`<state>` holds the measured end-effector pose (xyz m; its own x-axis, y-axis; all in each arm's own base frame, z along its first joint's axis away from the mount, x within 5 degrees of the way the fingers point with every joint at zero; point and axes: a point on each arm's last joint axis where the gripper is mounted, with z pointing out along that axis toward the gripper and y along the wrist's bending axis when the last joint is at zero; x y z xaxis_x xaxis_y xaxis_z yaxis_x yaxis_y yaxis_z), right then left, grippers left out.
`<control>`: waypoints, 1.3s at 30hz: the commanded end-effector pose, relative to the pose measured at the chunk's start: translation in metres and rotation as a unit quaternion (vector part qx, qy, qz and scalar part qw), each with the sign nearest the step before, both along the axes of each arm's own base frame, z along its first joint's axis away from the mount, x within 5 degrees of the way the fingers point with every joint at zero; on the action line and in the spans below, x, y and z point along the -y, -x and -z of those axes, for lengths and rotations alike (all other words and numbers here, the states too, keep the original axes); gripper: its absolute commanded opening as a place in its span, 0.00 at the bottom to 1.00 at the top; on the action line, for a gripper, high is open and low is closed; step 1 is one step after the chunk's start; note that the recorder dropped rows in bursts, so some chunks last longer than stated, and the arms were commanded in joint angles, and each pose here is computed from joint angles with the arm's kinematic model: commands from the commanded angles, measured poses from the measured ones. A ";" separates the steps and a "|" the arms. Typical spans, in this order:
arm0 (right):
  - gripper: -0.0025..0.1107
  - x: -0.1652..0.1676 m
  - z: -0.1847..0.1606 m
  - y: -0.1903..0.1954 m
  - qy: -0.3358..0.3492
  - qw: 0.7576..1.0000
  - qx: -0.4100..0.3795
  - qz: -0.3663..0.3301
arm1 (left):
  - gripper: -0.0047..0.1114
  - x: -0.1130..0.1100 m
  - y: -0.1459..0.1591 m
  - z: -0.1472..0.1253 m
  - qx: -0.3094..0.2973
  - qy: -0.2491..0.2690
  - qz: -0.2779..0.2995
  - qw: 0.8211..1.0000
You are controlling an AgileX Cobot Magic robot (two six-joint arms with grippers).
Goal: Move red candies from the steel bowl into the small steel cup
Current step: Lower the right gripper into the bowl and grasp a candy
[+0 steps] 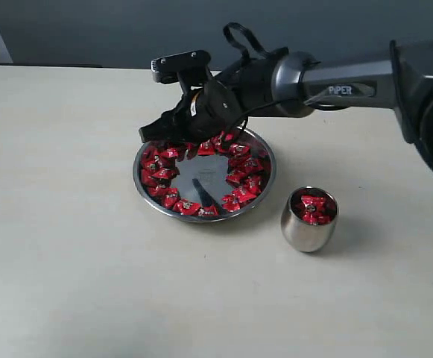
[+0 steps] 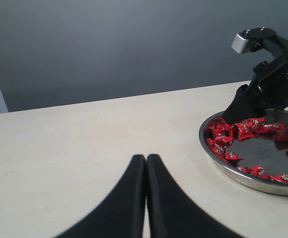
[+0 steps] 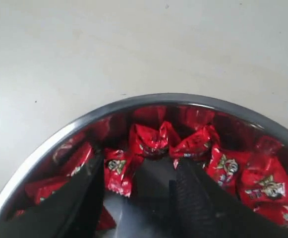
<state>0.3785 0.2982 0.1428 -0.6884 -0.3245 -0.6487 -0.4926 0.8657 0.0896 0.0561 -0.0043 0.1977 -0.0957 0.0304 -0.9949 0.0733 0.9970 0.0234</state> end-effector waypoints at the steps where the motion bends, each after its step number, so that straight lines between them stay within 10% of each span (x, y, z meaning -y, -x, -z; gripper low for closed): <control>1: 0.42 -0.006 -0.002 -0.009 -0.018 1.000 -0.010 0.015 | 0.06 0.000 0.000 0.001 0.003 0.001 0.000 1.000; 21: 0.42 -0.014 0.039 -0.015 -0.008 0.997 -0.073 0.036 | 0.06 0.000 0.000 0.001 0.003 0.001 0.000 1.000; 26: 0.12 -0.013 0.035 -0.014 -0.008 0.997 -0.072 0.036 | 0.06 0.000 0.000 0.001 0.003 0.001 0.000 1.000; 39: 0.02 0.008 -0.059 0.033 0.015 0.999 -0.050 0.005 | 0.06 0.000 0.000 0.001 0.003 0.001 0.000 1.000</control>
<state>0.3646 0.2978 0.1783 -0.7876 -0.3044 -0.5358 -0.4363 0.8894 0.1361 0.0561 -0.0043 0.1977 -0.0957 0.0304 -0.9949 0.0733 0.9970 0.0234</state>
